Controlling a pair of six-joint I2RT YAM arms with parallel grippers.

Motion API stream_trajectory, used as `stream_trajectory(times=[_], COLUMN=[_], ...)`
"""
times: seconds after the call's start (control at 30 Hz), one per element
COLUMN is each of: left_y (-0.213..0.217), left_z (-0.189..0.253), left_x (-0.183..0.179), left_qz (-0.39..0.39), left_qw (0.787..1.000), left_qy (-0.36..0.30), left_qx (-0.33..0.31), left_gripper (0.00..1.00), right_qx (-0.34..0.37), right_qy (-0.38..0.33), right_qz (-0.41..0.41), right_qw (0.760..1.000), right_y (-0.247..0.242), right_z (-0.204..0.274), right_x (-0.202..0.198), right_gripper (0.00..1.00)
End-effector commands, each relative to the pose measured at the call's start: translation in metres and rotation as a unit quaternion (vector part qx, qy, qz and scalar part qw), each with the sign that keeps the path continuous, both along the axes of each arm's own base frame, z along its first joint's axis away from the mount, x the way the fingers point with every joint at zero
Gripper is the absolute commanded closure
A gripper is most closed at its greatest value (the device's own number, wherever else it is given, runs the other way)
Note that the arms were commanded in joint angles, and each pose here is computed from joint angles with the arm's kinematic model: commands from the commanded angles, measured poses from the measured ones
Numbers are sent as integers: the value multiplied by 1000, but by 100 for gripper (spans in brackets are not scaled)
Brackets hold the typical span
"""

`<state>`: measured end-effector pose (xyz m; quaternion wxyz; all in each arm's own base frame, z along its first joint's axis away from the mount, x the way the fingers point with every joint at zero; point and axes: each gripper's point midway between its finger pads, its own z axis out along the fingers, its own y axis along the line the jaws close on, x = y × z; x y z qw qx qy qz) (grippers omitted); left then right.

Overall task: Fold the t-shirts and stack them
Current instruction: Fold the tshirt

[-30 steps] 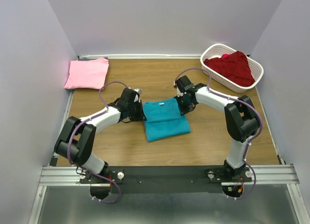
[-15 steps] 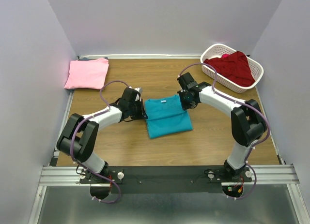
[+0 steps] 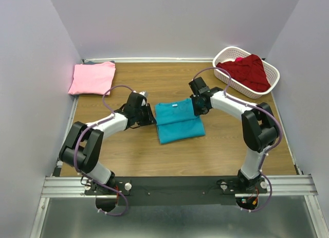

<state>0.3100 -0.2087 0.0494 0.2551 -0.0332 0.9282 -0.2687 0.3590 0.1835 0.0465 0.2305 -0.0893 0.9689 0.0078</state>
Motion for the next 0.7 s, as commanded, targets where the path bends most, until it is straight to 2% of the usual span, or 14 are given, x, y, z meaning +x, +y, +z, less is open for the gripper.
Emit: stream_trajectory(times=[0.0,0.1,0.13,0.17,0.23,0.3,0.4,0.43,0.5,0.57,0.67], left_y=[9,8,8,8,8,8,0,-8,-13,-21,-30], left_z=[30,53,71,79,103,110,108,102,94,78,58], left_x=[8,14,19,22,34,43,62,71,80,90,100], left_qz=[23,24,26,27,28,23,0,-12,-23,-37,-52], left_qw=[999,998,997,996,993,992,992,993,994,995,995], left_qy=[-33,-54,-71,-80,-113,-125,-123,-117,-110,-95,-79], left_qx=[3,-5,-10,-11,-10,-2,14,15,18,21,25], left_gripper=[55,42,40,40,40,43,53,60,67,77,83], right_qx=[-3,24,38,49,79,104,142,165,181,199,216], right_qy=[-44,-62,-76,-82,-92,-89,-70,-49,-32,-7,18], right_qz=[-30,-21,-18,-14,-7,-3,12,28,34,44,51], right_qw=[999,998,996,995,993,991,987,985,982,979,975], right_y=[-11,-4,-1,2,9,14,26,34,39,45,49], right_z=[26,48,63,70,89,96,97,93,87,76,64], right_x=[15,17,17,17,12,5,-14,-27,-38,-54,-67], right_gripper=[58,44,36,31,29,30,30,32,38,47,56])
